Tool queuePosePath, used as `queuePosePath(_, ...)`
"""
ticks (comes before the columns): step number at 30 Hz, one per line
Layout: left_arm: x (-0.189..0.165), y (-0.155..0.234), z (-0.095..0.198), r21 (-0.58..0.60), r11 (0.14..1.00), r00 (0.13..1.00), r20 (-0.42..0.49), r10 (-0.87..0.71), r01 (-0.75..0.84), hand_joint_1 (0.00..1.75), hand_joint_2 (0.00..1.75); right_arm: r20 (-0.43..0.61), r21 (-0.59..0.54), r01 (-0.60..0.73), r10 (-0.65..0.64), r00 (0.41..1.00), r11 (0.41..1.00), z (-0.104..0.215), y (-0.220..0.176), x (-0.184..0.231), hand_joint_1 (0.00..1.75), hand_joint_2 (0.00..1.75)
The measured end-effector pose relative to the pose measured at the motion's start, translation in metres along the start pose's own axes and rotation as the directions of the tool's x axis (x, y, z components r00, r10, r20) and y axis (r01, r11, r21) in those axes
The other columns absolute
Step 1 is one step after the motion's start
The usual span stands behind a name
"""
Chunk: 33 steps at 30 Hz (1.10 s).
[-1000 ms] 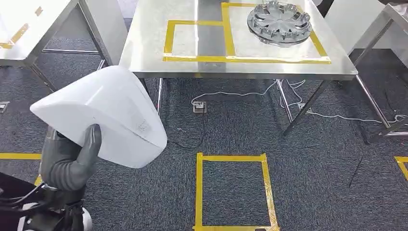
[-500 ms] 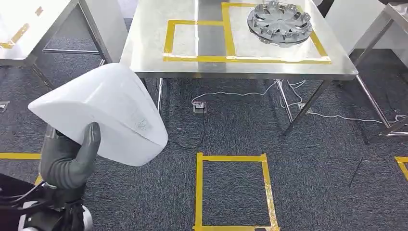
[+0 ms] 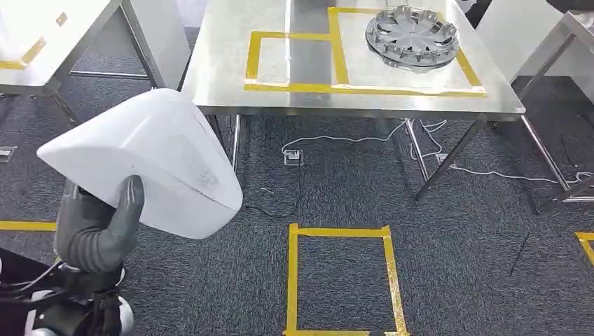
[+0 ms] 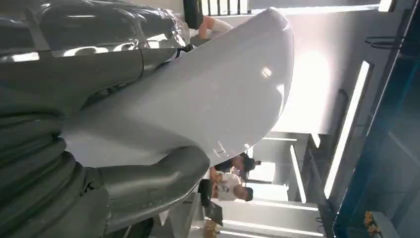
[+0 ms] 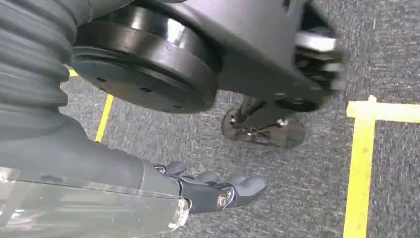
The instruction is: Take the parts from the cabinet and place them on the table.
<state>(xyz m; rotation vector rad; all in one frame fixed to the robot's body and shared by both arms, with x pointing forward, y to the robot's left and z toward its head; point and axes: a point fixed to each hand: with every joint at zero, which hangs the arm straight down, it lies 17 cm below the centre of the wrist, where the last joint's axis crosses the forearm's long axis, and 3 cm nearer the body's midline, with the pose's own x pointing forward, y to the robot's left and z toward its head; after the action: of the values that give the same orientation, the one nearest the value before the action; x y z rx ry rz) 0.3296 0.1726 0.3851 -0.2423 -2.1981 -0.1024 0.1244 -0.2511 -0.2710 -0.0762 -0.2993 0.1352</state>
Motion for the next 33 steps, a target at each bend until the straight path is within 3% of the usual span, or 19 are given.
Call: queuePosePath(33,0.0017,0.0019,0.0006,-0.001,1.000,1.000,0.003,-0.022,0.022,1.75,1.75,-0.005,0.005,0.018,-0.018,1.000,1.000,0.0007,0.0042,-0.0021,0.00,1.75)
